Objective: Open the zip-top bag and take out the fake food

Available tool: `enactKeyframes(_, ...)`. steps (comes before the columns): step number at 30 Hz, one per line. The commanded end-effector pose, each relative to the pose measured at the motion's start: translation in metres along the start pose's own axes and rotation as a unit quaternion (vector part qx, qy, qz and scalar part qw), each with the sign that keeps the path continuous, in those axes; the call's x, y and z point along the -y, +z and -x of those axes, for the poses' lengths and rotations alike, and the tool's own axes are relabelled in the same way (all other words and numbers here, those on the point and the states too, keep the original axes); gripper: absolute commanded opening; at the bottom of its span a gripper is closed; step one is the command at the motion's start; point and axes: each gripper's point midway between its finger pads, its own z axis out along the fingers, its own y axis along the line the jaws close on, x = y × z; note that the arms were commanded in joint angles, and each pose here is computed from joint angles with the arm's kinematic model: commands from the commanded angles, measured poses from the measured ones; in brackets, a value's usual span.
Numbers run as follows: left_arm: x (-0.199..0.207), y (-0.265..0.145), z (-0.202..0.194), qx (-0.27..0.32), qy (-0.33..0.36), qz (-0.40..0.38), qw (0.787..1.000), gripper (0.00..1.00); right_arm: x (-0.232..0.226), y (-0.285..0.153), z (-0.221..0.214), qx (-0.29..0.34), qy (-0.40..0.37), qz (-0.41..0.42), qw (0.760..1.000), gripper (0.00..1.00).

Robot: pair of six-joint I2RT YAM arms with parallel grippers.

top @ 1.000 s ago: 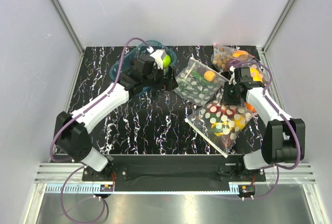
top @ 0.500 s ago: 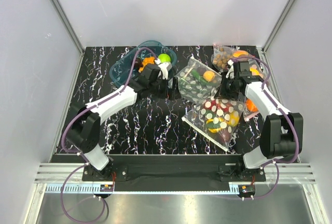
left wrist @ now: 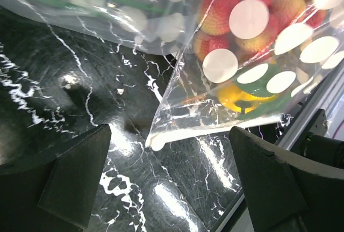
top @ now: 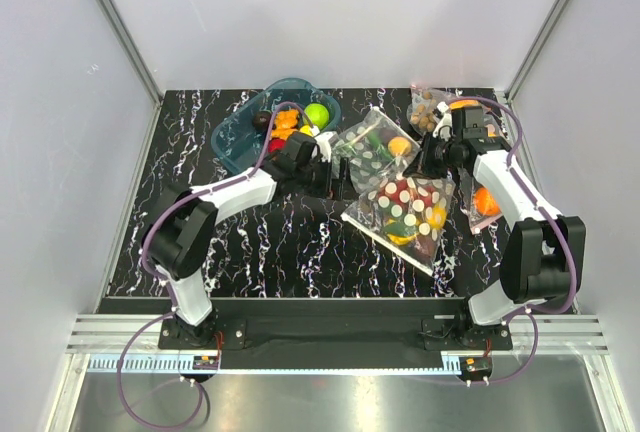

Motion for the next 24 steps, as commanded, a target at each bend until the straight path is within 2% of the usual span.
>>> enactKeyframes(1, 0.016, 0.007, 0.006, 0.011, 0.008, -0.048, 0.999, 0.99, -0.040, -0.014, 0.029, 0.040, -0.027, 0.069, 0.996, 0.00)
enactKeyframes(9, 0.009, 0.014, -0.009, -0.011, -0.003, -0.050, 0.999, 0.97, -0.055, -0.018, 0.037, 0.056, -0.013, 0.105, 0.993, 0.00)
enactKeyframes(10, 0.009, 0.015, -0.011, -0.015, -0.004, -0.051, 0.999, 0.96, -0.058, -0.019, 0.038, 0.056, -0.013, 0.110, 0.992, 0.00)
enactKeyframes(13, 0.008, 0.018, -0.015, -0.023, -0.007, -0.055, 0.998, 0.83, -0.066, -0.024, 0.044, 0.068, -0.013, 0.124, 0.990, 0.00)
enactKeyframes(14, 0.007, 0.019, -0.015, -0.024, -0.007, -0.055, 0.998, 0.83, -0.067, -0.025, 0.045, 0.069, -0.014, 0.126, 0.990, 0.00)
enactKeyframes(17, 0.006, 0.019, -0.018, -0.028, -0.007, -0.054, 0.998, 0.70, -0.069, -0.027, 0.048, 0.073, -0.017, 0.128, 0.989, 0.00)
enactKeyframes(18, 0.007, 0.018, -0.018, -0.028, -0.007, -0.056, 0.998, 0.57, -0.069, -0.027, 0.047, 0.072, -0.017, 0.127, 0.989, 0.00)
enactKeyframes(20, 0.012, 0.016, -0.018, -0.033, -0.007, -0.067, 0.997, 0.40, -0.069, -0.028, 0.048, 0.075, -0.020, 0.126, 0.989, 0.00)
enactKeyframes(21, 0.015, 0.015, -0.018, -0.034, -0.006, -0.073, 0.997, 0.20, -0.068, -0.028, 0.048, 0.076, -0.021, 0.124, 0.989, 0.00)
enactKeyframes(22, 0.020, 0.012, -0.019, -0.040, -0.007, -0.081, 0.996, 0.06, -0.067, -0.028, 0.048, 0.077, -0.024, 0.121, 0.989, 0.00)
enactKeyframes(23, 0.022, 0.010, -0.018, -0.040, -0.010, -0.082, 0.996, 0.00, -0.066, -0.028, 0.050, 0.080, -0.027, 0.118, 0.989, 0.00)
enactKeyframes(24, 0.025, 0.007, -0.016, -0.039, -0.010, -0.086, 0.995, 0.00, -0.064, -0.029, 0.051, 0.082, -0.029, 0.110, 0.990, 0.00)
